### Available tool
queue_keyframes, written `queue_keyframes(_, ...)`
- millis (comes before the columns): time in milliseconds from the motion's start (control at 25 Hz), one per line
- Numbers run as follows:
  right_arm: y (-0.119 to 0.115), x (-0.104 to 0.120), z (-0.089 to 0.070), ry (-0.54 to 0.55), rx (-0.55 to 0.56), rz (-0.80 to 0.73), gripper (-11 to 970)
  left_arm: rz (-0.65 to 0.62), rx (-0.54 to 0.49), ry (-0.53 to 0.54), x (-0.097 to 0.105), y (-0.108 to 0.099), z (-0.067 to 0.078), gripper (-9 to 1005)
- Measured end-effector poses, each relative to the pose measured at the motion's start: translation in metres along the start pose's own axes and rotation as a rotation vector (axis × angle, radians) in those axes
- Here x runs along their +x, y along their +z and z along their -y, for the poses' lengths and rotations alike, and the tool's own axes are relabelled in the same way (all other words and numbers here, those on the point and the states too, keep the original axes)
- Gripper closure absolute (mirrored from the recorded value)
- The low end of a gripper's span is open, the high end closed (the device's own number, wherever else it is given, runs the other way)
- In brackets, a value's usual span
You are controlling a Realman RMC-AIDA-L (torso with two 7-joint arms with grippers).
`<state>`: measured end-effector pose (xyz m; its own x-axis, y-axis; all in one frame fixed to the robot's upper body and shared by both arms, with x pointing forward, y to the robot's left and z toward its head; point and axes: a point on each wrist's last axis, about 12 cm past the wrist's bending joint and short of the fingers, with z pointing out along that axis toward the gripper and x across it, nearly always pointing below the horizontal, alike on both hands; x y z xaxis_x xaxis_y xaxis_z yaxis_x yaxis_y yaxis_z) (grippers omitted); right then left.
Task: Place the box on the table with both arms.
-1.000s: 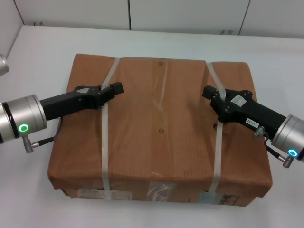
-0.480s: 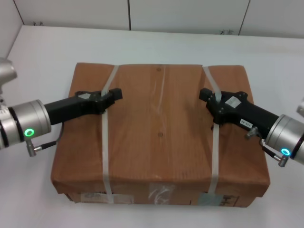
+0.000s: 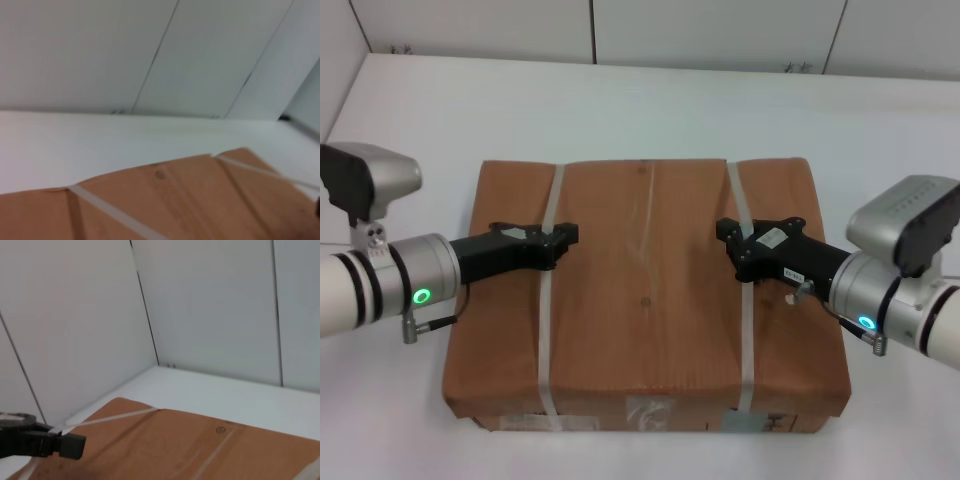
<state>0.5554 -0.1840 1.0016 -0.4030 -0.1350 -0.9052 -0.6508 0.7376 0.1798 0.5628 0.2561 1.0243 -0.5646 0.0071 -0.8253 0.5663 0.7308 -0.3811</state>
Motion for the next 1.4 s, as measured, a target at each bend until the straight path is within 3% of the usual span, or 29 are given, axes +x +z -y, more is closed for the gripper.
queue_keyframes(240,0.007,0.003,0.000,-0.009,0.037,-0.068,953,-0.046,-0.090,0.063,0.007,0.016,0.002,954)
queue_keyframes(960,0.006,0.006,-0.002,-0.009,0.031,-0.086,953,-0.052,-0.107,0.079,0.012,0.015,0.001,909)
queue_keyframes(1120,0.004,0.010,0.002,0.024,0.069,-0.095,847,-0.058,-0.118,0.085,0.014,0.014,0.000,890)
queue_keyframes(1400,0.001,0.014,0.005,0.047,0.092,-0.101,551,-0.062,-0.123,0.088,0.016,0.013,-0.001,615)
